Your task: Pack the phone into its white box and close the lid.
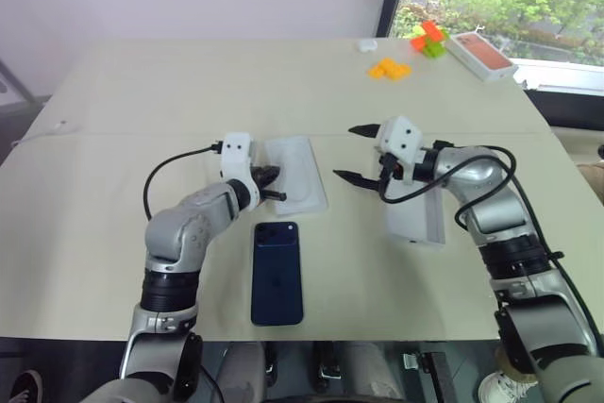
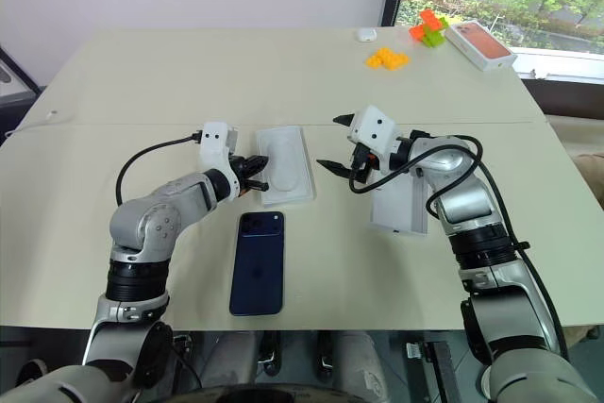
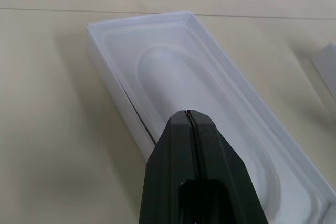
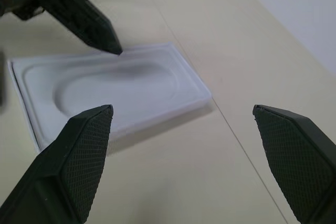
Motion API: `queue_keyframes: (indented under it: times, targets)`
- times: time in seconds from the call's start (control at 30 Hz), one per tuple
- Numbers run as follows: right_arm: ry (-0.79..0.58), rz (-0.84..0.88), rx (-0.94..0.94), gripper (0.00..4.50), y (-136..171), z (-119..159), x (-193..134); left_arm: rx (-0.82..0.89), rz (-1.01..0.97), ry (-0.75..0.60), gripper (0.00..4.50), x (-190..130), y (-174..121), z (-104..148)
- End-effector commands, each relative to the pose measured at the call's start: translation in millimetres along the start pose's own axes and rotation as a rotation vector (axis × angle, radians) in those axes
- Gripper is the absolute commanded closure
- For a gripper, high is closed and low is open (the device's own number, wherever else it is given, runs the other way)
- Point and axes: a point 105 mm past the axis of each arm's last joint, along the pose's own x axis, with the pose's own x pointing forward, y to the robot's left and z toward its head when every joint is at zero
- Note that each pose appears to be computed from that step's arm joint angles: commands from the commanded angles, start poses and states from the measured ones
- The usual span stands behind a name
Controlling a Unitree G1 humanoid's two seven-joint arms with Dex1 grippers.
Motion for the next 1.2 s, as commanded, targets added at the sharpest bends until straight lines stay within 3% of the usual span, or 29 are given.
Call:
queue_keyframes:
  times: [0.03,0.13,0.27,0.5,0.67,0.93,1.2]
  targets:
    - [-0.065,-0.02,0.011,0.87,-4.3,18.8,-0.4,-0.018,-0.008,-0.112,4.5,-5.1,-4.8,25.6]
    - [-0.085,-0.053,0.043,2.44,-5.4,21.6,5.5,-0.034,0.014,-0.132,4.5,-4.3,-0.5,29.7]
    - [-0.087,-0.001,0.042,4.43,16.4,18.9,15.5,-0.013,0.028,-0.079,4.5,-0.3,3.4,16.7]
    - [-0.05,0.056,0.029,4.43,53.3,11.0,37.0,0.019,0.032,-0.01,4.5,8.2,1.9,-5.7]
    - [0.041,0.068,-0.043,4.43,62.0,-5.9,43.9,0.006,0.045,0.047,4.5,11.0,4.3,-19.0]
    - [0.13,0.125,-0.165,4.43,74.5,-25.0,42.4,0.021,0.065,0.034,4.5,9.9,9.9,-16.8]
    - [0.075,0.089,-0.098,4.43,62.7,-12.0,42.3,0.021,0.031,-0.03,4.5,8.8,3.5,-2.7]
